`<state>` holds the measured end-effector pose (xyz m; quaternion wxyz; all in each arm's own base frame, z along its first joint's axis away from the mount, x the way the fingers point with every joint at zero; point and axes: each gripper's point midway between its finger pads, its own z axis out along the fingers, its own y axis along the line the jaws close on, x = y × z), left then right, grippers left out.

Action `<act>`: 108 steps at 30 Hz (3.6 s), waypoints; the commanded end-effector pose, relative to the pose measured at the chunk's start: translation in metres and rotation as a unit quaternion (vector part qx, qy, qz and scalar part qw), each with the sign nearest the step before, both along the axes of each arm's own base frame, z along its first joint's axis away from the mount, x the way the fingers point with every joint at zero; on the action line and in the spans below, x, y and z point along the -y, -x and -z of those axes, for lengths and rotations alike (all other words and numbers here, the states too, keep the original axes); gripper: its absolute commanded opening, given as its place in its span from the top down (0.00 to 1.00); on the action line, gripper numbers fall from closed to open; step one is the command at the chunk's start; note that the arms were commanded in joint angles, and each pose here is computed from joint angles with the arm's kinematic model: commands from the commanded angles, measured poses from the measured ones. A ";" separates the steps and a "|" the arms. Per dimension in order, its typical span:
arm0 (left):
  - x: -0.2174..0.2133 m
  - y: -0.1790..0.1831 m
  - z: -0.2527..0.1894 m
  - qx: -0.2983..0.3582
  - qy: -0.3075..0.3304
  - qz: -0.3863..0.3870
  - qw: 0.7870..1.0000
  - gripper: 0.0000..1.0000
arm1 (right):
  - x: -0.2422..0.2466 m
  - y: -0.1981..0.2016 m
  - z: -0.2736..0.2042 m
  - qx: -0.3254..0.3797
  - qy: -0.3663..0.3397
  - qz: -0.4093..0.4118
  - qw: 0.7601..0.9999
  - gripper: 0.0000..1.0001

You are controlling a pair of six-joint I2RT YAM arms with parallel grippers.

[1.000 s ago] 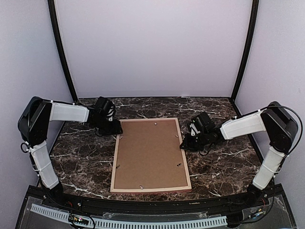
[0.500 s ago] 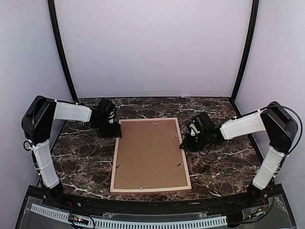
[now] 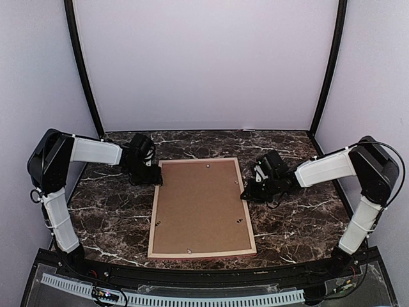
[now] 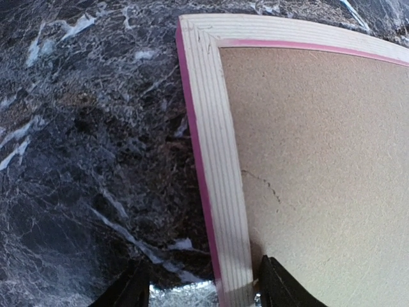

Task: Put the photo into the frame
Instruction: Press the fastener onto the backboard.

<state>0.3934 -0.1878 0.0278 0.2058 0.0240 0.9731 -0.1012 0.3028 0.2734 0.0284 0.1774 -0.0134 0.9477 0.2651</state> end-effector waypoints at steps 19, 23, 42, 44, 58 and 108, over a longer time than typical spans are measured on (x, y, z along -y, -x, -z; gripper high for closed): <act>0.001 0.043 0.008 -0.051 0.005 0.016 0.999 0.39 | -0.003 0.012 0.019 -0.032 0.006 -0.010 0.999 0.84; 0.004 0.045 0.008 -0.054 0.007 0.020 0.998 0.39 | -0.002 0.013 0.021 -0.034 0.005 -0.009 0.999 0.84; 0.018 0.032 0.014 -0.048 0.001 0.032 0.998 0.39 | -0.001 0.014 0.022 -0.035 0.004 -0.007 0.999 0.84; 0.019 0.029 0.015 -0.046 0.001 0.033 0.998 0.39 | -0.001 0.015 0.023 -0.034 0.006 -0.008 0.999 0.84; 0.021 0.007 0.020 -0.033 -0.003 0.018 0.999 0.45 | 0.000 0.016 0.024 -0.036 0.008 -0.009 0.999 0.84; 0.006 0.002 0.031 -0.020 0.000 -0.031 0.999 0.78 | 0.001 0.019 0.031 -0.043 0.011 -0.014 0.999 0.84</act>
